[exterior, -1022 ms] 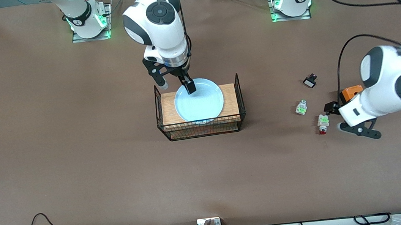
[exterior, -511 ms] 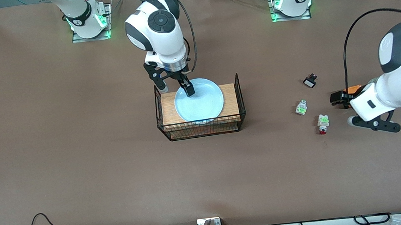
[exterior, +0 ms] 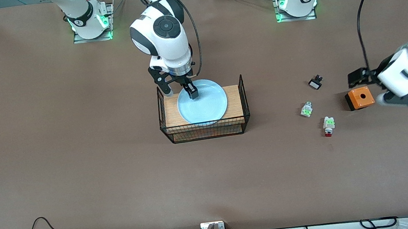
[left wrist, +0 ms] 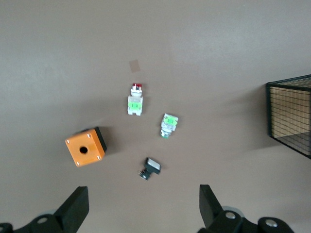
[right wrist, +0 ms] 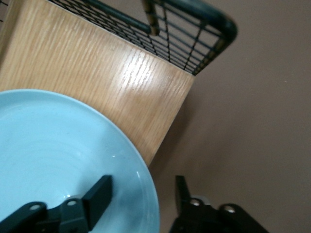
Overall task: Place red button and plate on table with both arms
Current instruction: 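Release the red button and raise the left gripper while the right gripper grips the plate, then lift the blue plate out of the basket with the right gripper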
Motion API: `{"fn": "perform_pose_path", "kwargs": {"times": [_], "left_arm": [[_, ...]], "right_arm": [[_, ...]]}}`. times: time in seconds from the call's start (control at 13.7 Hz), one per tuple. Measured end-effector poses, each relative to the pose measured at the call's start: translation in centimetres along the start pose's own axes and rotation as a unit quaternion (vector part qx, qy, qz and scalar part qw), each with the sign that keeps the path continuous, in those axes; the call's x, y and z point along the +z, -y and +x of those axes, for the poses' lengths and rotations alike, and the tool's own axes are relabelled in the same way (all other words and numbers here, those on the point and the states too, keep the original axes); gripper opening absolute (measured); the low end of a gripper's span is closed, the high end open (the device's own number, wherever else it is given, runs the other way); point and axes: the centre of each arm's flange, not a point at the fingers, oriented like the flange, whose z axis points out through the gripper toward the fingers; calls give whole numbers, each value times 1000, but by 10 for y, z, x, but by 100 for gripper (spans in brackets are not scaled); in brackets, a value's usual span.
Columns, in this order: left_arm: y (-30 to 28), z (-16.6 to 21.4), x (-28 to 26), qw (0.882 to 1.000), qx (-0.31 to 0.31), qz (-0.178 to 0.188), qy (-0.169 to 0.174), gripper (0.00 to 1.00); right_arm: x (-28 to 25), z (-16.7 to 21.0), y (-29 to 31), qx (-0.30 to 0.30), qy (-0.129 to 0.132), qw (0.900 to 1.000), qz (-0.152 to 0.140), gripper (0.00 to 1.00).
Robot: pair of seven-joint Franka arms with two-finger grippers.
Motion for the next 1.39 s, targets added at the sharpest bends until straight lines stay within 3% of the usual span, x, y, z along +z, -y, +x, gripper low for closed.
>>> {"fn": "perform_pose_path", "kwargs": {"times": [0.15,0.22,0.44,0.8,1.39], "left_arm": [[25,-16,-6,999,-41,-33,-4,100],[36,-22,-7,998,-55,-37,-10,100],[33,-45,-11,996,-58,-5,-65,100],[13,-88,-22,995,-41,18,-87,100],[13,-93,-21,997,-42,16,-55,100]], "right_arm": [[-2,-1,1,15,15,1000,-1,31],[-3,-1,1,25,26,999,-4,25],[-10,-3,3,37,41,998,-3,11],[-52,-2,7,39,43,998,-5,8],[-107,7,4,64,59,995,-55,8]]}}
